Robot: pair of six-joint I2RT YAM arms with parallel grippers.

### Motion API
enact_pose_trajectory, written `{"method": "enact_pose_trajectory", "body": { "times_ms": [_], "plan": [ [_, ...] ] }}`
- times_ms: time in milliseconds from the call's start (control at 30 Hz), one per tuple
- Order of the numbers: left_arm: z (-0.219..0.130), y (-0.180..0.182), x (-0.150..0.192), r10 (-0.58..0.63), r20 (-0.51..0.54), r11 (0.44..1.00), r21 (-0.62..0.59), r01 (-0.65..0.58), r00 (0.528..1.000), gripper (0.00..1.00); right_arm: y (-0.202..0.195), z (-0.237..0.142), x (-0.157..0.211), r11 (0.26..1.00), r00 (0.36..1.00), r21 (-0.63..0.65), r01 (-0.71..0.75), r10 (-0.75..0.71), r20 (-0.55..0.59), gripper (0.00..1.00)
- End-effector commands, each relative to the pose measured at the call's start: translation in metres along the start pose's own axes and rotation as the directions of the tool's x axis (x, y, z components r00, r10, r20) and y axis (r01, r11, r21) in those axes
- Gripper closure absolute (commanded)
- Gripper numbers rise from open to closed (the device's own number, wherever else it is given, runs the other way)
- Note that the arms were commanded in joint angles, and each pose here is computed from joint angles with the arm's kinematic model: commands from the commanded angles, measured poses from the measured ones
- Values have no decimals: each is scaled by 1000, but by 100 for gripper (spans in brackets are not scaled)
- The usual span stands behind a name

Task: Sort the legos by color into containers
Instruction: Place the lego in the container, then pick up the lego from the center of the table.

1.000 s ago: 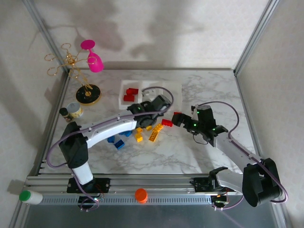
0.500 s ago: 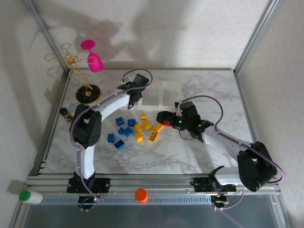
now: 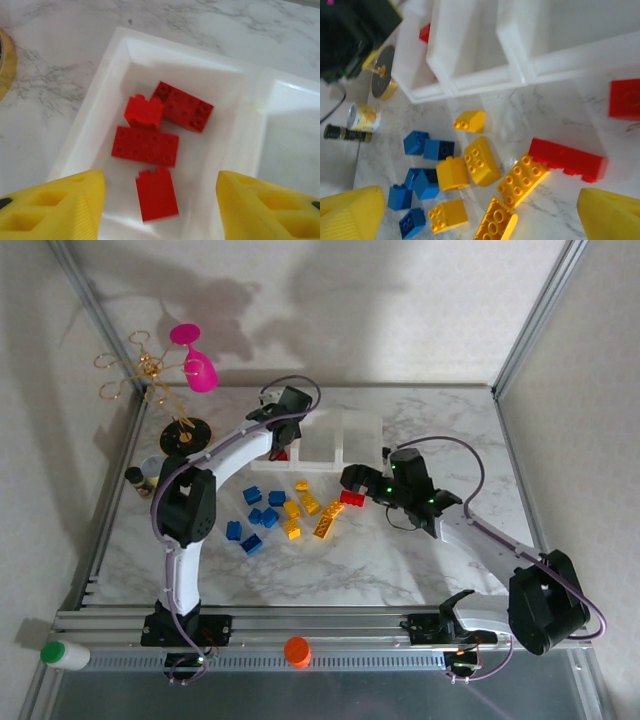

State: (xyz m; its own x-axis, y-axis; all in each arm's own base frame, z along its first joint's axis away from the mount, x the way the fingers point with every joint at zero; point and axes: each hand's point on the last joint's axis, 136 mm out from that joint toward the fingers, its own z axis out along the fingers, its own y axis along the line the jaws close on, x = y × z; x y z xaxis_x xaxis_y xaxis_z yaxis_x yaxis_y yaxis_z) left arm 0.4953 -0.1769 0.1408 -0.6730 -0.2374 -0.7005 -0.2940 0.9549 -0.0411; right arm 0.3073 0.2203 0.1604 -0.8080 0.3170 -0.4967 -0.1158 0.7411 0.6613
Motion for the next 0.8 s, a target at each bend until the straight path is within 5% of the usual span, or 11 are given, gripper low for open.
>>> {"method": "enact_pose_trajectory", "body": {
  "times_ms": [0,367,767],
  "plan": [
    [-56,-31,7,17,4,988,153,-17,1000,39,-24,-14,-2,998,1000,58,-28,28,14,1],
    [-127,-110,128,217,-96,921,350,-172,971,25,-96,-60,-8,972,986,181,-149,133,99,1],
    [-86,-147,187,347,-128,905,304,-297,929,6,-125,-80,-12,959,970,183,-217,190,150,1]
  ]
}}
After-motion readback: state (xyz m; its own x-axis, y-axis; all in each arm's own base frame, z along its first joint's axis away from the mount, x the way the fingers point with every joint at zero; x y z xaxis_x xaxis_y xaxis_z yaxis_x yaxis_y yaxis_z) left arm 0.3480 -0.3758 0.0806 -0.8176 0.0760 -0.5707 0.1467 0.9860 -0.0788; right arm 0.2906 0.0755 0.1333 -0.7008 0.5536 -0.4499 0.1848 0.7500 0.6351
